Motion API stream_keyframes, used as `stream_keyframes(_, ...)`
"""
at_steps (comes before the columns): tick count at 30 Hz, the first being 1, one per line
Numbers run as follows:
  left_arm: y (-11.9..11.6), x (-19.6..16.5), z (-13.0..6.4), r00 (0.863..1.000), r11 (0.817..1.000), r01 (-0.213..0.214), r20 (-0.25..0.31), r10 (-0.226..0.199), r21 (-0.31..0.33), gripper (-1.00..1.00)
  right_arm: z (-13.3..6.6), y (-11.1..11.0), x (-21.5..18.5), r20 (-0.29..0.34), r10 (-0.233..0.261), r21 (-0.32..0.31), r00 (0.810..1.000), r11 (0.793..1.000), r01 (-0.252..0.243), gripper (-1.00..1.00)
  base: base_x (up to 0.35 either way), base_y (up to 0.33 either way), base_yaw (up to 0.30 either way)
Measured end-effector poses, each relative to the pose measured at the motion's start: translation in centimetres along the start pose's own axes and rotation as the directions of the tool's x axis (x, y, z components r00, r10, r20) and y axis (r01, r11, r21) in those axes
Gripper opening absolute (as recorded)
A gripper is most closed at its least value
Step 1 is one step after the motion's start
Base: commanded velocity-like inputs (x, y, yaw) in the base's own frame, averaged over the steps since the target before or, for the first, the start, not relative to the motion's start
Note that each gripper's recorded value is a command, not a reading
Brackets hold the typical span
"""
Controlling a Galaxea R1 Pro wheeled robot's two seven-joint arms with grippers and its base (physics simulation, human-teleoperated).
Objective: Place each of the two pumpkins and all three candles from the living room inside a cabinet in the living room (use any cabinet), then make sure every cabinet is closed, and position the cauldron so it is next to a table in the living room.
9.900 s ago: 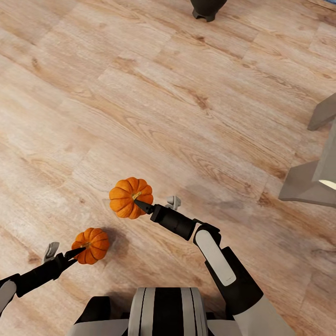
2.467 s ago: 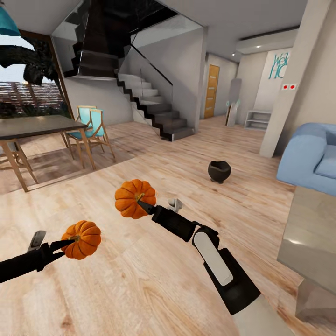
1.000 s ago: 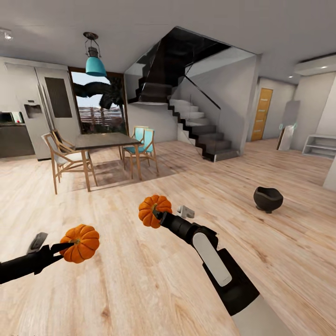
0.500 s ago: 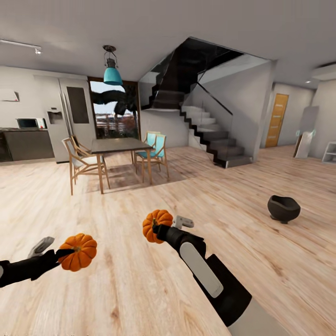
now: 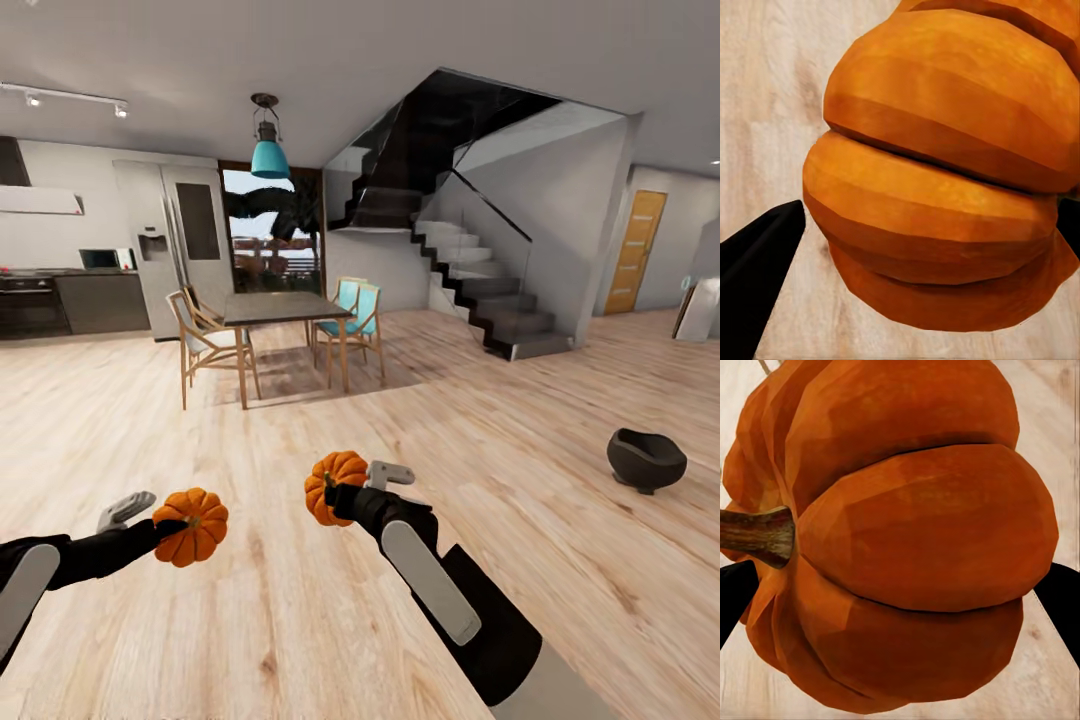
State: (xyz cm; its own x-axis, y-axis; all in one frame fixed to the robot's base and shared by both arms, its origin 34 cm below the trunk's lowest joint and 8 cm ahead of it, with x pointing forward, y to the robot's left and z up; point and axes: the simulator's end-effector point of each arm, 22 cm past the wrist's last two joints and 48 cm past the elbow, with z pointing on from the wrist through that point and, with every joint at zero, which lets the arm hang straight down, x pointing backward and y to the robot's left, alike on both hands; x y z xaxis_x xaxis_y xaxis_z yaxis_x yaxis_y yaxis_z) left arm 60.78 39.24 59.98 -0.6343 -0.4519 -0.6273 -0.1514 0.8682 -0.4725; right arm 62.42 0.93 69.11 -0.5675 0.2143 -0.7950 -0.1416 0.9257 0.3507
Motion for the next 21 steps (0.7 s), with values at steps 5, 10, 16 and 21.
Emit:
stream_keyframes(5,-1.6,-0.1,0.2,1.000,1.000,-0.026,-0.012,0.026,-0.012,-1.00,-0.5,-0.4,-1.1,-0.005,-0.006,0.039,1.000,0.999,0.006,-1.00,0.000,0.000,0.176)
stream_keyframes(10,-2.3,0.0,0.5,0.999,0.999,-0.029,-0.027,0.028,-0.037,-1.00,-0.5,-0.4,-1.8,-0.014,-0.003,0.048,1.000,0.999,0.003,-1.00,0.000,0.000,0.175)
stream_keyframes(16,-2.8,-0.8,0.2,0.999,0.999,-0.021,-0.035,0.020,-0.038,-1.00,-0.6,-0.2,-2.8,-0.021,0.001,0.052,1.000,0.999,0.000,-1.00,0.000,0.000,0.173)
stream_keyframes(21,-3.2,-1.4,0.0,0.999,0.999,-0.019,-0.043,0.017,-0.041,-1.00,-0.7,0.0,-3.5,-0.028,0.003,0.053,1.000,0.999,-0.002,-1.00,0.000,0.000,0.172)
